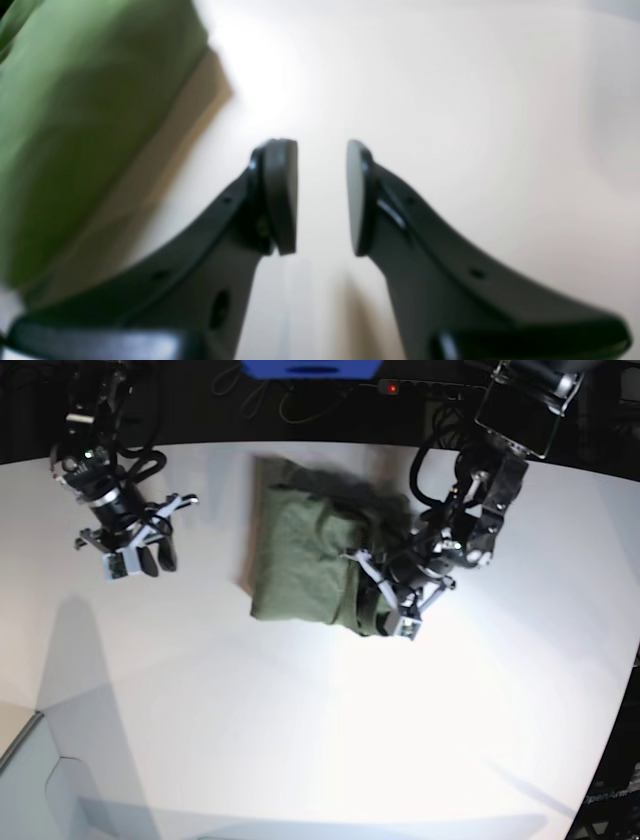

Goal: Layout the t-shirt on the table in an organized manner, then fold the t-shirt properly
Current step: 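Tuck the bundle's edge under with the left gripper and release, then press down on the folded green shirt with the left gripper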

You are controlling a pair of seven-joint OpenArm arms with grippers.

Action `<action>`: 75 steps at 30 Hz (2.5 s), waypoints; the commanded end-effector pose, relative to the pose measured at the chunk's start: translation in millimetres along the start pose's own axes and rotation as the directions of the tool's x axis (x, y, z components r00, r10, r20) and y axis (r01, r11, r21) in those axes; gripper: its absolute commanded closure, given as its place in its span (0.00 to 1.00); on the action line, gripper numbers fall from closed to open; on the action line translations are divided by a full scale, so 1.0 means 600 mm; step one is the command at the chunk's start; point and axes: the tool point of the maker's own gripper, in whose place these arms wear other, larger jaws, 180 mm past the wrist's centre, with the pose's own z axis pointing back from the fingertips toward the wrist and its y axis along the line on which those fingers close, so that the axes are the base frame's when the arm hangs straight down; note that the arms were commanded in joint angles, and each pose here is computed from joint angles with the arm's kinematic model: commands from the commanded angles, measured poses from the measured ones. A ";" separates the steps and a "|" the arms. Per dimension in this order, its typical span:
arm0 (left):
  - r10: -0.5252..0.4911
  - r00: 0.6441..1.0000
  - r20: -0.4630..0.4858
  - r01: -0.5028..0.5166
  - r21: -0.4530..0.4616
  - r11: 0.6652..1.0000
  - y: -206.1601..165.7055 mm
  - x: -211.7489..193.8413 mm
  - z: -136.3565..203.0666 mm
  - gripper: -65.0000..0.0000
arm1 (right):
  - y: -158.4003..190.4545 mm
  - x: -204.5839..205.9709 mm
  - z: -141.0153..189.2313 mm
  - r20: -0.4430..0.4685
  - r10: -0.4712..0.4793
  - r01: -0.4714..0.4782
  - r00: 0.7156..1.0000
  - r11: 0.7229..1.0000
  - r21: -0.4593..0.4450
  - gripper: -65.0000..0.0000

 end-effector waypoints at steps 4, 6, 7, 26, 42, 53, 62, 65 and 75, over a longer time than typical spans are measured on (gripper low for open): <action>-0.252 0.966 0.066 0.253 -0.015 0.967 -0.046 0.089 -0.011 1.00 | -0.052 0.015 0.023 0.042 -0.007 0.010 0.999 0.997 -0.081 0.73; -0.378 0.922 0.080 0.379 -0.006 0.925 -0.070 0.114 -0.017 1.00 | -0.081 0.011 0.036 0.042 -0.019 0.024 0.999 0.991 -0.133 0.73; -0.445 0.891 0.087 0.447 0.001 0.895 -0.084 0.125 -0.020 1.00 | -0.098 0.008 0.045 0.042 -0.025 0.031 0.999 0.986 -0.162 0.73; -0.994 0.077 0.084 0.995 -0.069 0.071 -0.265 0.087 -0.078 1.00 | -0.220 -0.044 0.147 0.048 -0.136 0.143 0.990 0.893 -0.427 0.73; -0.992 -0.012 0.128 1.000 -0.012 -0.014 -0.307 0.099 -0.088 0.79 | -0.218 -0.069 0.163 0.038 -0.178 0.175 0.983 0.874 -0.454 0.73; -0.987 0.004 0.163 0.999 0.050 0.012 -0.317 0.148 -0.067 0.46 | -0.216 -0.069 0.161 0.038 -0.177 0.175 0.984 0.876 -0.450 0.73; -0.988 -0.012 0.153 0.987 0.160 0.013 -0.311 0.208 -0.047 0.45 | -0.216 -0.065 0.159 0.043 -0.175 0.176 0.984 0.876 -0.449 0.73; -0.989 -0.017 0.149 0.987 0.161 0.008 -0.310 0.208 -0.048 0.46 | -0.216 -0.065 0.159 0.043 -0.175 0.176 0.984 0.876 -0.449 0.73; -0.993 0.047 0.107 0.977 0.202 0.068 -0.269 0.241 -0.036 0.46 | -0.216 -0.065 0.158 0.044 -0.176 0.177 0.983 0.876 -0.448 0.73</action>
